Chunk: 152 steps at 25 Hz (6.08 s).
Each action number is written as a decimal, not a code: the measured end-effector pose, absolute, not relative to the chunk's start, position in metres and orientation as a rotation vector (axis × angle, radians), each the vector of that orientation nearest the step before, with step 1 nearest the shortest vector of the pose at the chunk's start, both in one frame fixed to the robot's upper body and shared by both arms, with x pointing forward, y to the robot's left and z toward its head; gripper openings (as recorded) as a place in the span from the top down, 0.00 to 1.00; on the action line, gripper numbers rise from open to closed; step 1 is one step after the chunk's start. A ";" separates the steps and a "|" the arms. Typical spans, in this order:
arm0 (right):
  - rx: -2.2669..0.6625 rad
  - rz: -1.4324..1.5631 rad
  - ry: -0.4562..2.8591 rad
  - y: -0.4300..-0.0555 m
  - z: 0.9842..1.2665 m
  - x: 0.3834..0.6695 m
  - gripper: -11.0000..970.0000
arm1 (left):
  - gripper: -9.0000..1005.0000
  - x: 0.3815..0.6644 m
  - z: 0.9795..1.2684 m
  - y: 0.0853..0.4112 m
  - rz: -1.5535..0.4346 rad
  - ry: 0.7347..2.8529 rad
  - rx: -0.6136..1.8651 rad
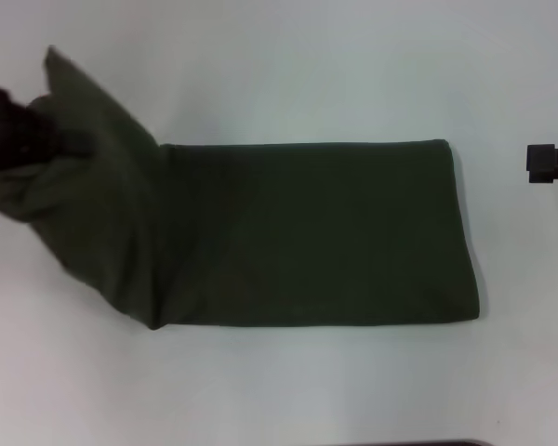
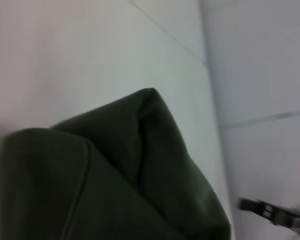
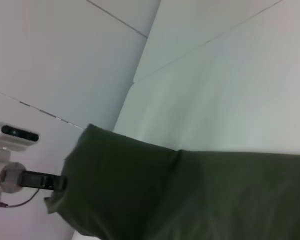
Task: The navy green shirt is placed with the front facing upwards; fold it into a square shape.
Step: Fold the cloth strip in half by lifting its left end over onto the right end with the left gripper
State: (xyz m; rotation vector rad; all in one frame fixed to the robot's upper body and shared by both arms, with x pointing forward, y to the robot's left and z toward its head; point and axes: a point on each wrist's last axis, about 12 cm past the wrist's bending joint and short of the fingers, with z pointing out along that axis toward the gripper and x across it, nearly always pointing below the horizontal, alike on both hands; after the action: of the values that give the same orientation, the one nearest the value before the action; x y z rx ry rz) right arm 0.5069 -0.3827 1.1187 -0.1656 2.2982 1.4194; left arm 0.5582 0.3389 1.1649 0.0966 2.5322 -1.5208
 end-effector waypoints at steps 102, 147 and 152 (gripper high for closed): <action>-0.145 1.409 2.346 -0.382 1.113 0.504 0.14 | 0.94 0.584 1.156 0.073 -1.547 2.534 0.701; -0.114 1.382 2.372 -0.387 1.110 0.502 0.14 | 0.88 0.597 1.193 0.009 -1.109 2.646 0.904; -0.118 1.379 2.373 -0.388 1.111 0.503 0.14 | 0.73 0.598 1.199 0.013 -1.151 2.614 0.894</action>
State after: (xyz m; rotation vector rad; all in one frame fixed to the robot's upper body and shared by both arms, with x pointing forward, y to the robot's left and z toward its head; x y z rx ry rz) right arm 0.5034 -0.3875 1.1113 -0.1180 2.3726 1.3788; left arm 0.5980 0.0125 1.1989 0.8944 2.6139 -1.1506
